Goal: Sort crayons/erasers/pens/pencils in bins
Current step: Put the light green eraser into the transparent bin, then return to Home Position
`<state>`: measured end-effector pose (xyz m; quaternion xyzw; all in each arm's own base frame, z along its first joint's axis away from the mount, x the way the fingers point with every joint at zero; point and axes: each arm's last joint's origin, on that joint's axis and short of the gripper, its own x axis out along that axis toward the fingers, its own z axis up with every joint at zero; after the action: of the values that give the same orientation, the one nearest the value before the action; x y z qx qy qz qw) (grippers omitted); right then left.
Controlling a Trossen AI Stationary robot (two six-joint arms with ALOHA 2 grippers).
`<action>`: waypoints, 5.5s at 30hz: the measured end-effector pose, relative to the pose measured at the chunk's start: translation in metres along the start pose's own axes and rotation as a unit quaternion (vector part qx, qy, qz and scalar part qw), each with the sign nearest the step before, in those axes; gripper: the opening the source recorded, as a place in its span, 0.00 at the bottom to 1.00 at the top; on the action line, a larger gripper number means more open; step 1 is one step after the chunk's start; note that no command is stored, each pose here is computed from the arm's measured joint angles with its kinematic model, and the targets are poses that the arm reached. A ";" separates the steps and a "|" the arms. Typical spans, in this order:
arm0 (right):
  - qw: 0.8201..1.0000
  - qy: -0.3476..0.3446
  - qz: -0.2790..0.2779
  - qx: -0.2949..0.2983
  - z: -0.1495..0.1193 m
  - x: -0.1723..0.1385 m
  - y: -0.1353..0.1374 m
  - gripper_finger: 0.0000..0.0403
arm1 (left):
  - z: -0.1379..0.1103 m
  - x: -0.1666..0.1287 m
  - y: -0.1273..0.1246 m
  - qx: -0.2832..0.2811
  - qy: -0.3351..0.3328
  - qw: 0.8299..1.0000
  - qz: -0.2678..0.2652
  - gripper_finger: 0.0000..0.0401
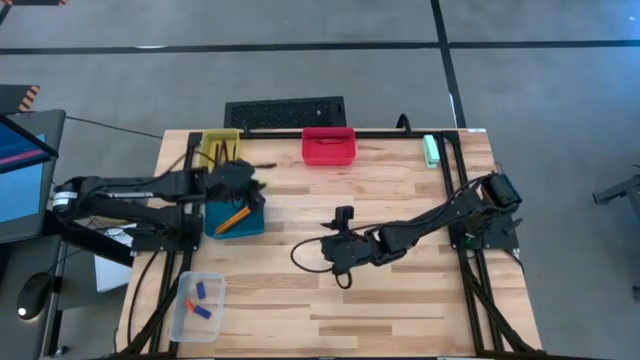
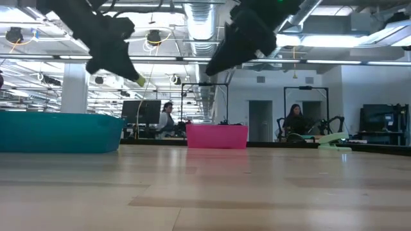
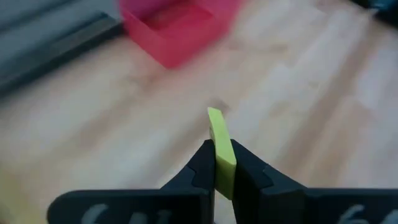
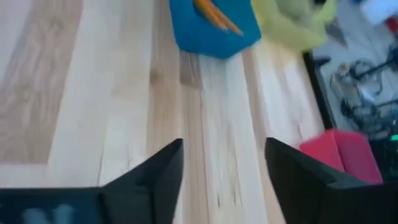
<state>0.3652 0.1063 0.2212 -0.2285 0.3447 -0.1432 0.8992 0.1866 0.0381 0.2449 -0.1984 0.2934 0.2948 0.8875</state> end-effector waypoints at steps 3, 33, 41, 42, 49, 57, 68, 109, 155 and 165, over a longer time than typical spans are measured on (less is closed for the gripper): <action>1.000 0.013 0.006 0.004 -0.004 -0.003 0.004 0.46 | 0.015 -0.009 0.007 0.025 -0.011 0.999 0.025 0.03; 0.983 -0.030 0.126 0.134 -0.111 0.009 0.051 0.01 | -0.089 -0.094 -0.046 -0.007 0.524 0.838 -0.155 0.02; 0.983 -0.026 0.125 0.134 -0.116 0.011 0.050 0.01 | -0.130 -0.095 -0.057 -0.052 0.562 0.810 -0.159 0.02; 0.983 -0.026 0.125 0.134 -0.116 0.011 0.050 0.01 | -0.135 -0.095 -0.055 -0.052 0.569 0.807 -0.150 0.02; 0.983 -0.028 0.125 0.134 -0.116 0.011 0.050 0.01 | -0.161 -0.097 -0.060 -0.080 0.585 0.793 -0.152 0.02; 0.983 -0.028 0.125 0.134 -0.116 0.011 0.050 0.01 | -0.180 -0.087 -0.066 -0.069 0.582 0.801 -0.122 0.03; 0.983 -0.028 0.125 0.134 -0.116 0.011 0.050 0.01 | -0.190 -0.080 -0.076 -0.065 0.590 0.796 -0.117 0.07; 0.939 -0.215 0.237 0.127 -0.106 0.007 0.010 0.00 | -0.066 -0.039 -0.057 0.217 0.033 0.919 -0.327 0.00; 0.916 -0.331 -0.026 0.224 -0.246 -0.102 -0.115 0.00 | -0.070 -0.043 0.048 0.188 -0.348 0.896 -0.202 0.00; 0.911 -0.331 -0.035 0.244 -0.259 -0.114 -0.113 0.00 | -0.081 -0.050 0.058 0.190 -0.343 0.904 -0.168 0.00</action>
<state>0.0939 -0.0239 0.1722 -0.0482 -0.0264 -0.1701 0.9839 0.0839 0.0183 0.2055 0.0412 -0.0166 0.1300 0.9905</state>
